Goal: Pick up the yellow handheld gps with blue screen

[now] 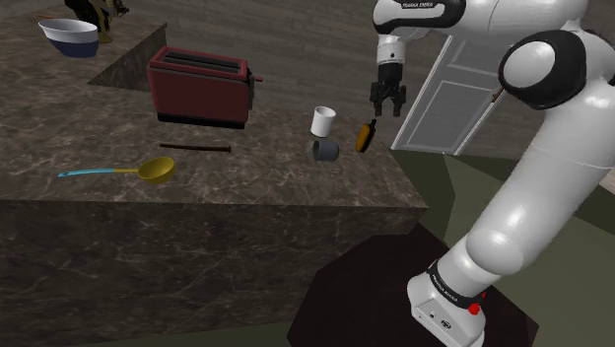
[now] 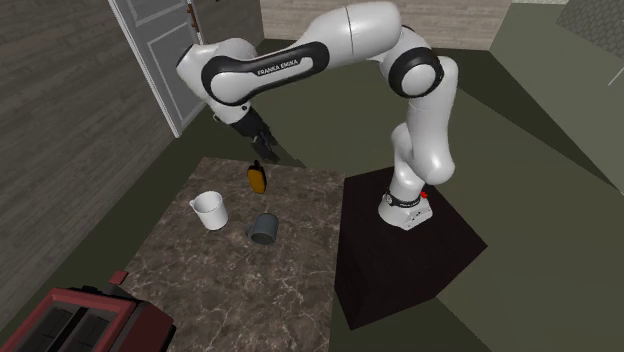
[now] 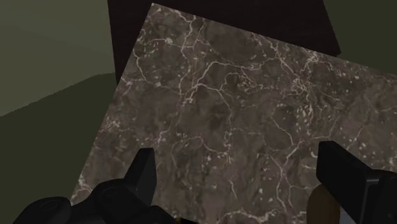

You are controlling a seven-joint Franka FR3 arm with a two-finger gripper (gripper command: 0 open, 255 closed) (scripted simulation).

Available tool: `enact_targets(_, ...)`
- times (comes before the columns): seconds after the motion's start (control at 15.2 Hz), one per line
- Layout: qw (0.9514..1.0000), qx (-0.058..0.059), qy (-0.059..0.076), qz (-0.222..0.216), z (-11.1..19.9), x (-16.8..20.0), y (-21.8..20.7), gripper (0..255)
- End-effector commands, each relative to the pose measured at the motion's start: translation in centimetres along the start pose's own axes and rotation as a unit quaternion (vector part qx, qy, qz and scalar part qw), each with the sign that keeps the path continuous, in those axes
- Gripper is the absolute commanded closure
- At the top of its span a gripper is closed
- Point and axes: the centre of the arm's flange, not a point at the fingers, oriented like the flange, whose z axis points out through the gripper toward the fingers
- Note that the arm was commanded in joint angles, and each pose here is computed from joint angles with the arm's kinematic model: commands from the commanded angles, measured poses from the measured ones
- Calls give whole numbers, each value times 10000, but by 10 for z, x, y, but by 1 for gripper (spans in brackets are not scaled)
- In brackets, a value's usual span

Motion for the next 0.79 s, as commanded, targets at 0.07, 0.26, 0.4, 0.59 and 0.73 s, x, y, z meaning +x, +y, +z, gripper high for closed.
enact_targets(0.07,9991,24,-417,-22,-3,50,19,0)
enact_targets(0.26,9966,49,-822,-40,-1,99,36,0)
enact_targets(0.4,9961,53,-885,-43,4,109,39,0)
enact_targets(0.59,9961,53,-885,-43,17,117,40,0)
enact_targets(0.73,9961,53,-885,-43,26,122,41,0)
